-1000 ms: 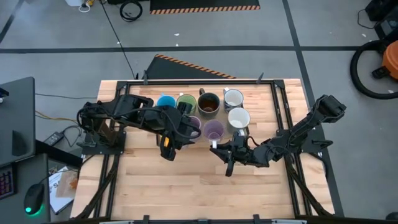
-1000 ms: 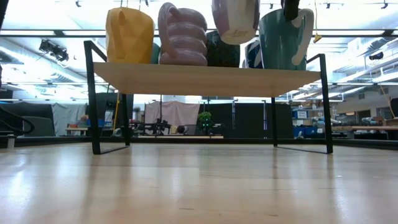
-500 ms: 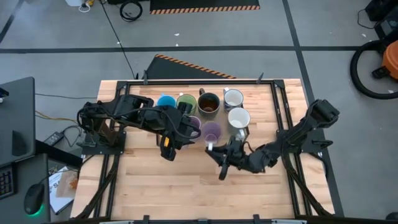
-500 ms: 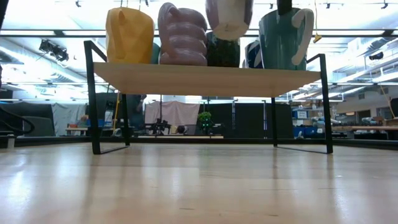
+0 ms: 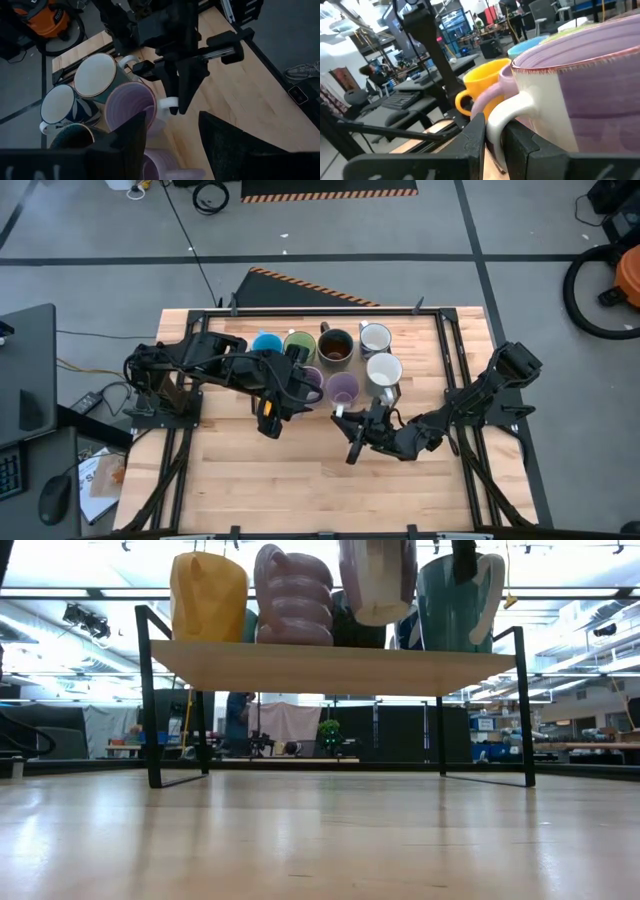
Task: Place coffee mugs
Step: Put the right purple white cup on the shelf
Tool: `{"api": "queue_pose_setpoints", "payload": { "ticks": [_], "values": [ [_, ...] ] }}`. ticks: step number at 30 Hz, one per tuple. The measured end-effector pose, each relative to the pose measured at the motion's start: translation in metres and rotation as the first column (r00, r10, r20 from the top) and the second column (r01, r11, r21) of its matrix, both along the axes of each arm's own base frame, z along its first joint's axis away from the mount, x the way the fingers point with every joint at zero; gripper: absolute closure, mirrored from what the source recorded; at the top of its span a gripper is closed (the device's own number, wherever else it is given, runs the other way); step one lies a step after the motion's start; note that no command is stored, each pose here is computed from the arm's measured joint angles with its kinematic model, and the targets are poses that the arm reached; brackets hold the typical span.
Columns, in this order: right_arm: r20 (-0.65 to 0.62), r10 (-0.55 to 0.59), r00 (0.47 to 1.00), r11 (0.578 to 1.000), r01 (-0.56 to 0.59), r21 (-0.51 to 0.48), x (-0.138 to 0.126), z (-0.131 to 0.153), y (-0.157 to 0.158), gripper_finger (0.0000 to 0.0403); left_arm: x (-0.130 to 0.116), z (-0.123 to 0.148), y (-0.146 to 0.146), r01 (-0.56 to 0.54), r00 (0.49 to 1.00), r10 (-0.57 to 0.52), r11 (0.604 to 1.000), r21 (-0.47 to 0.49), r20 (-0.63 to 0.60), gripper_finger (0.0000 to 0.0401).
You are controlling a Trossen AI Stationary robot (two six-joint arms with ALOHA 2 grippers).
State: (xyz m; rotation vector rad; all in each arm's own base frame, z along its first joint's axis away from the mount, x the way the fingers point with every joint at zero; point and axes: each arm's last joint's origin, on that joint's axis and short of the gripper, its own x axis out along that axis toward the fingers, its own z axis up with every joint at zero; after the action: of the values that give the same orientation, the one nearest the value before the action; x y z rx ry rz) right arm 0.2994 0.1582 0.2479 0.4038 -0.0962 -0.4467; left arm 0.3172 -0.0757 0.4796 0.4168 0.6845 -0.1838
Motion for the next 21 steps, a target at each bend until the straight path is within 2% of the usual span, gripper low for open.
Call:
{"api": "queue_pose_setpoints", "payload": {
  "ticks": [21],
  "values": [
    [-0.018,0.009,1.000,1.000,-0.009,0.004,0.008,-0.009,-0.021,0.0347,0.000,0.000,-0.001,-0.003,1.000,0.003,1.000,-0.009,0.000,0.0214]
  ]
}}
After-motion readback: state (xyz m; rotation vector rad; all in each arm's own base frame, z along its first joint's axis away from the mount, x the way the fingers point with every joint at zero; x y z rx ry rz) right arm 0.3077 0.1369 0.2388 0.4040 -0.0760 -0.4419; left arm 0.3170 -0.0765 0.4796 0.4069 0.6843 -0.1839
